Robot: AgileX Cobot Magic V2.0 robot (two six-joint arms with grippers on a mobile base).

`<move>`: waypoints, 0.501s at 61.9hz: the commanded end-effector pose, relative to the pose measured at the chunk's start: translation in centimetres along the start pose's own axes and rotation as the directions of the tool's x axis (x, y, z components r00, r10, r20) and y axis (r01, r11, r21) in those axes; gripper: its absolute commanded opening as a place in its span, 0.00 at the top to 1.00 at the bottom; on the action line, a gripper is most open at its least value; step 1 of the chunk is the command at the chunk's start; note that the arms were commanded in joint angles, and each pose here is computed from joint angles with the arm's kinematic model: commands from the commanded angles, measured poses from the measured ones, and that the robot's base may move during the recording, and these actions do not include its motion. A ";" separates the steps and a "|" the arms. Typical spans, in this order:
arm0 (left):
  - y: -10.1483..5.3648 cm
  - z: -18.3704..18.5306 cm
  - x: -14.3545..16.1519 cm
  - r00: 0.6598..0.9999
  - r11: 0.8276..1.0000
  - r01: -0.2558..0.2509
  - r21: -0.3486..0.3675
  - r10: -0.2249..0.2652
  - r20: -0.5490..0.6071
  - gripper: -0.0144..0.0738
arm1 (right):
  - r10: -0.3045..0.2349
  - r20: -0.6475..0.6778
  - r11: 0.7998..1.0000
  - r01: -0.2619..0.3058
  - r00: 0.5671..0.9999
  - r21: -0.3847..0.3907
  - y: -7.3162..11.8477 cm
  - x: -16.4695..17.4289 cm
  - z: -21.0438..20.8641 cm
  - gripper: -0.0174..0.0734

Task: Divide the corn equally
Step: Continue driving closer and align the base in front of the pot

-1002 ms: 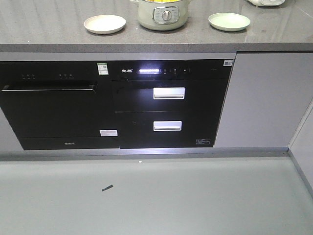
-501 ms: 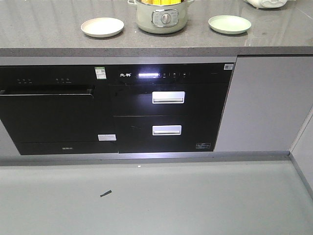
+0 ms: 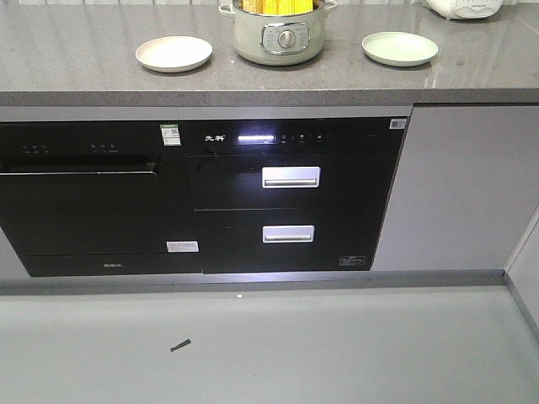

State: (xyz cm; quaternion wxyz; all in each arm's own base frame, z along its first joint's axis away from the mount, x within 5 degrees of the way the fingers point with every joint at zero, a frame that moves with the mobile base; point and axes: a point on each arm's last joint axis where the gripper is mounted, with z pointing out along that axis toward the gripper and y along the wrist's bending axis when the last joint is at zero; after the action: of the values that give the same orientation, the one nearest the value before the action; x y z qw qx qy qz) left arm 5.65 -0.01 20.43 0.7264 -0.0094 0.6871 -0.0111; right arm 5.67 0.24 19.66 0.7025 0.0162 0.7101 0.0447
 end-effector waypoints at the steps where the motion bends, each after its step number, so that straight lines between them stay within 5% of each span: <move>1: 0.0 -0.1 -0.3 0.997 1.000 0.010 0.004 -0.010 0.071 0.84 | -0.014 0.073 1.000 0.014 0.997 0.001 0.0 -0.4 0.0 0.81; 31: 0.0 -0.1 -0.3 0.997 1.000 0.010 0.004 -0.010 0.071 0.84 | -0.014 0.073 1.000 0.014 0.997 0.001 0.0 -0.4 0.0 0.81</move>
State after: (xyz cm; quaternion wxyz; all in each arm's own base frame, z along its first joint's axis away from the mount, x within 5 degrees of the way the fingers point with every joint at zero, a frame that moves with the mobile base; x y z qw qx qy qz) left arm 5.65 -0.01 20.43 0.7264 -0.0094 0.6871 -0.0111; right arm 5.67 0.24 19.66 0.7025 0.0162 0.7101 0.0447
